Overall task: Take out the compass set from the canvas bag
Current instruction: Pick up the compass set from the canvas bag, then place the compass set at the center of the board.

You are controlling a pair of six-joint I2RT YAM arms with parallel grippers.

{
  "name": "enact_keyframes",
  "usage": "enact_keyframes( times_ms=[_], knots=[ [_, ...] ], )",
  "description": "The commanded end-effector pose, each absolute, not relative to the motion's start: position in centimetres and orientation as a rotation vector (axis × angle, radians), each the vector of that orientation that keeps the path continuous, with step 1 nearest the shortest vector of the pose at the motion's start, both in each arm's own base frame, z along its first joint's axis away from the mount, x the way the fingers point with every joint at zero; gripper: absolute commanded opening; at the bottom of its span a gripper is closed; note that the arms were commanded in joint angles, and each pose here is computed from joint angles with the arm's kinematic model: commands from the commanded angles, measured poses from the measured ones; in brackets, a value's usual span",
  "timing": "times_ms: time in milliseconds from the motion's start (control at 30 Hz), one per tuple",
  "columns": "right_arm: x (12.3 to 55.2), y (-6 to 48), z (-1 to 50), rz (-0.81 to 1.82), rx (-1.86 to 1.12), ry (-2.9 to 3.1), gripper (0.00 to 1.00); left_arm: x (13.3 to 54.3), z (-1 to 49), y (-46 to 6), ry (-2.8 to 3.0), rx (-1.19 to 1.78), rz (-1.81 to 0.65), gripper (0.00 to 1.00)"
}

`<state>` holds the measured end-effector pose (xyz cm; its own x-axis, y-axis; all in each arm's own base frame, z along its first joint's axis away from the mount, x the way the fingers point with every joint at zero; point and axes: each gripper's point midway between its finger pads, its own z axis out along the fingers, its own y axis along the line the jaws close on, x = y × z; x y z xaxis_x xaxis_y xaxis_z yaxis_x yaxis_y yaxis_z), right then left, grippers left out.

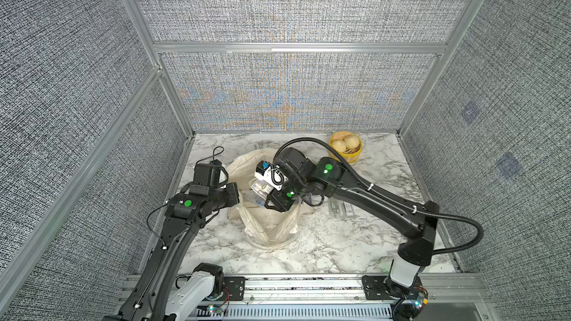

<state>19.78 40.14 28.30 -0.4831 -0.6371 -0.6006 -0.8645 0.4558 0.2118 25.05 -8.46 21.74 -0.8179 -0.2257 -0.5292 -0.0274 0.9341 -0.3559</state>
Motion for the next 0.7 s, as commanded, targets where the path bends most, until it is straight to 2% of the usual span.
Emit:
enact_keyframes(
  times_ms=[0, 167, 300, 467, 600, 667],
  knots=[
    [19.5, 36.7, 30.6, 0.622, -1.207, 2.271, 0.34, 26.0, 22.5, -8.3, 2.460, -0.163, -0.423, 0.00],
    [21.9, 29.2, 33.4, 0.522, -0.947, 2.258, 0.34, 26.1, 22.6, -7.9, 2.450, -0.162, -0.390, 0.00],
    [25.0, 20.8, 32.2, 0.409, -0.585, 2.357, 0.33, 26.2, 22.5, -8.0, 2.463, -0.150, -0.393, 0.00],
    [27.8, 10.7, 24.7, 0.282, -0.050, 2.527, 0.35, 26.3, 22.8, -8.2, 2.456, -0.141, -0.404, 0.00],
    [28.2, 8.0, 17.1, 0.392, 0.202, 2.636, 0.32, 26.4, 22.9, -8.2, 2.453, -0.125, -0.396, 0.00],
    [28.3, 7.4, 13.7, 0.510, 0.333, 2.697, 0.27, 26.6, 22.8, -8.1, 2.456, -0.117, -0.380, 0.00]
  ],
)
